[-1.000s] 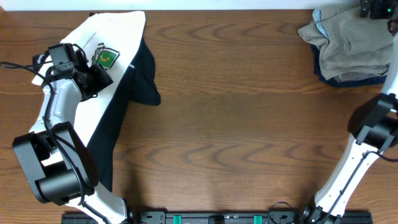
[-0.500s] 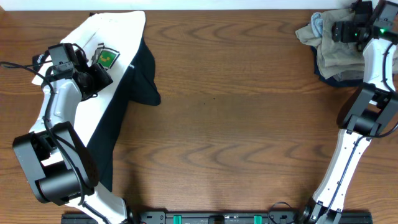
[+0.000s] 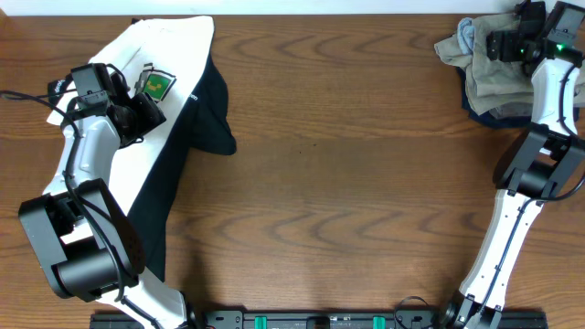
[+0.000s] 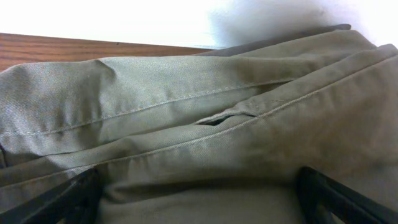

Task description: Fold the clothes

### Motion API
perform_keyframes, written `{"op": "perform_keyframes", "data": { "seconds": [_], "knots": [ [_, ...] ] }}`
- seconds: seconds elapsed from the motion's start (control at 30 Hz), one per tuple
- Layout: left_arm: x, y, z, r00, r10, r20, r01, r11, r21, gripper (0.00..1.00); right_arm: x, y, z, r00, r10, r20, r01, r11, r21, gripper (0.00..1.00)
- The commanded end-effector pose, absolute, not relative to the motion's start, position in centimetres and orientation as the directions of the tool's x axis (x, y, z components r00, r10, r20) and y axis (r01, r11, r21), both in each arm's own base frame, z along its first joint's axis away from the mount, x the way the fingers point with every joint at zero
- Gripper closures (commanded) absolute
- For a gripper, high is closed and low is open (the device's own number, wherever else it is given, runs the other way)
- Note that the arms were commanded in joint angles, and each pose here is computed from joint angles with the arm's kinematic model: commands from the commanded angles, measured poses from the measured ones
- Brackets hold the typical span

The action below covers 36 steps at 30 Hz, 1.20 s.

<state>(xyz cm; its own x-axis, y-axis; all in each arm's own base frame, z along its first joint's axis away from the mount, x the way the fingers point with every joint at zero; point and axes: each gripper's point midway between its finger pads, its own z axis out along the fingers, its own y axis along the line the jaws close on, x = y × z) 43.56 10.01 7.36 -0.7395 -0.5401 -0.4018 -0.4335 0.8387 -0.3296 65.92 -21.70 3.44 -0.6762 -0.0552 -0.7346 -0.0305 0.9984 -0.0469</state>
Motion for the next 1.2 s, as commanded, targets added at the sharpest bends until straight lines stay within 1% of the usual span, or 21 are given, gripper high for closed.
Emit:
{"op": "perform_keyframes", "data": {
  "seconds": [0.0, 0.07, 0.17, 0.2, 0.23, 0.27, 0.3, 0.5, 0.63, 0.77, 0.93, 1.07, 1.17],
  "knots": [
    [44.0, 10.2, 8.8, -0.725, -0.533, -0.436, -0.423, 0.844, -0.33, 0.3, 63.5, -22.3, -1.1, -0.77, -0.012, -0.638, 0.013, 0.999, -0.035, 0.01],
    [44.0, 10.2, 8.8, -0.725, -0.533, -0.435, -0.423, 0.844, -0.33, 0.22, 63.9, -22.8, 2.7, -0.736, -0.024, -0.677, 0.02, 0.998, -0.057, 0.01],
    [44.0, 10.2, 8.8, -0.725, -0.533, -0.435, -0.423, 0.844, -0.33, 0.17, 64.2, -23.1, 8.6, -0.682, -0.025, -0.731, 0.042, 0.996, -0.073, 0.01],
    [43.9, 10.2, 8.8, -0.726, -0.534, -0.434, -0.423, 0.844, -0.33, 0.13, 64.1, -23.1, 10.9, -0.664, -0.032, -0.747, 0.044, 0.996, -0.082, 0.01],
    [44.0, 10.2, 8.8, -0.725, -0.533, -0.435, -0.423, 0.844, -0.33, 0.05, 64.0, -23.0, 12.7, -0.648, -0.029, -0.761, 0.052, 0.995, -0.082, 0.01],
    [44.0, 10.2, 8.8, -0.725, -0.533, -0.435, -0.423, 0.844, -0.33, 0.0, 63.8, -22.7, 14.9, -0.629, -0.033, -0.777, 0.052, 0.995, -0.084, 0.01],
    [44.0, 10.2, 8.8, -0.725, -0.533, -0.435, -0.423, 0.844, -0.33, 0.02, 63.5, -22.4, 16.7, -0.614, -0.039, -0.788, 0.049, 0.995, -0.087, 0.01],
    [44.0, 10.2, 8.8, -0.725, -0.533, -0.435, -0.423, 0.844, -0.33, 0.02, 60.3, -18.6, 28.5, -0.524, -0.082, -0.848, -0.001, 0.995, -0.095, 0.01],
    [44.0, 10.2, 8.8, -0.725, -0.533, -0.435, -0.423, 0.844, -0.33, 0.02, 57.0, -15.3, 34.3, -0.5, -0.091, -0.861, -0.025, 0.996, -0.09, 0.01],
    [44.0, 10.2, 8.8, -0.725, -0.533, -0.435, -0.423, 0.844, -0.33, 0.02, 52.9, -11.4, 38.3, -0.505, -0.11, -0.856, -0.07, 0.994, -0.086, 0.01],
    [44.0, 10.2, 8.8, -0.725, -0.533, -0.435, -0.423, 0.844, -0.33, 0.02, 48.1, -7.5, 41.7, -0.514, -0.103, -0.851, -0.104, 0.993, -0.057, 0.01],
    [44.0, 10.2, 8.8, -0.725, -0.533, -0.435, -0.423, 0.844, -0.33, 0.02, 45.3, -5.4, 43.0, -0.531, -0.055, -0.846, -0.101, 0.995, -0.001, 0.01],
    [44.0, 10.2, 8.8, -0.725, -0.533, -0.435, -0.423, 0.844, -0.33, 0.02, 43.4, -4.4, 42.7, -0.574, -0.005, -0.819, -0.087, 0.995, 0.055, 0.01]
  ]
}}
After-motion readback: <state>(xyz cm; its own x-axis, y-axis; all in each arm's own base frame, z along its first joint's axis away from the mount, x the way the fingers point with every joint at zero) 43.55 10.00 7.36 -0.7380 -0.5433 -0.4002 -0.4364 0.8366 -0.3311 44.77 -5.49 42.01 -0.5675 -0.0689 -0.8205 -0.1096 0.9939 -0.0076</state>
